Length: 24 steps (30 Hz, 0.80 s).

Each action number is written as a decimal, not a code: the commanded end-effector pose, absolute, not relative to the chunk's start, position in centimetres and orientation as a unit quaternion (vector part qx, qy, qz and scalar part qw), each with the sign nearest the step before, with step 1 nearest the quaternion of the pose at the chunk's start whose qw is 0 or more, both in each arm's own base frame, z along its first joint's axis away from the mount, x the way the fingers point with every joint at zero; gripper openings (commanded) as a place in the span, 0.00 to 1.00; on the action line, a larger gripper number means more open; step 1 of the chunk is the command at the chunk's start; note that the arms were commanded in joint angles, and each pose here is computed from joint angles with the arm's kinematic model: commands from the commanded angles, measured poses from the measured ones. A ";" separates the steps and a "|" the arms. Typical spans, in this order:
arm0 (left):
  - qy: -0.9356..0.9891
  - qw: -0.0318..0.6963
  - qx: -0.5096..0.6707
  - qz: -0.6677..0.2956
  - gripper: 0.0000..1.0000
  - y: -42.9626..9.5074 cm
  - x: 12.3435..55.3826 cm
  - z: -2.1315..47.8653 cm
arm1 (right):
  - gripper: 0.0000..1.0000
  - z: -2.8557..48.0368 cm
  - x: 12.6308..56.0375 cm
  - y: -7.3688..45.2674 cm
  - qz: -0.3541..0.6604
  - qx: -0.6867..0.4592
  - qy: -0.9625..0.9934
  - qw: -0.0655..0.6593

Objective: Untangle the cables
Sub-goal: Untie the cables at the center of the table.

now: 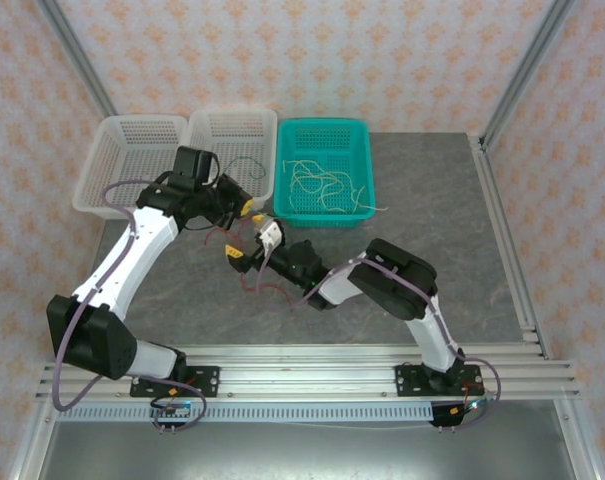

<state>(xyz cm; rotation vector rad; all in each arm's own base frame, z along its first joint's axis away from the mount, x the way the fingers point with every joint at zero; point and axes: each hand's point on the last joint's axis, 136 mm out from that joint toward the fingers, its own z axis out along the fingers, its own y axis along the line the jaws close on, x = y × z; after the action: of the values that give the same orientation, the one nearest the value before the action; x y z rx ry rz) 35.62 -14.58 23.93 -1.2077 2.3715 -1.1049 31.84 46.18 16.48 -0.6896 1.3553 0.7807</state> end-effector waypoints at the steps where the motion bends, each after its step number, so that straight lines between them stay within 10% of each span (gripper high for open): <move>1: 0.786 0.148 -0.416 -0.432 0.00 -14.9 35.6 27.9 | 0.99 18.8 32.8 47.1 0.354 -0.277 0.566 0.691; 8: 0.781 0.171 -0.412 -0.438 0.00 -14.3 34.5 29.7 | 0.89 18.7 35.4 49.9 0.380 -0.252 0.560 0.691; 16: 0.788 0.211 -0.402 -0.415 0.00 -13.0 34.1 30.3 | 0.00 16.9 37.0 50.7 0.381 -0.233 0.602 0.662; 24: 0.798 0.371 -0.338 -0.334 0.00 -8.8 37.3 36.1 | 0.00 11.3 33.2 47.5 0.392 -0.251 0.669 0.579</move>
<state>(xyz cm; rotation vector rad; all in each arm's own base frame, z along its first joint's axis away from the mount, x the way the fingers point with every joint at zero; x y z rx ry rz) 36.13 -11.19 33.15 -0.9855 2.1220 -1.0222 34.71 48.01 9.94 -0.5834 1.5602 0.8510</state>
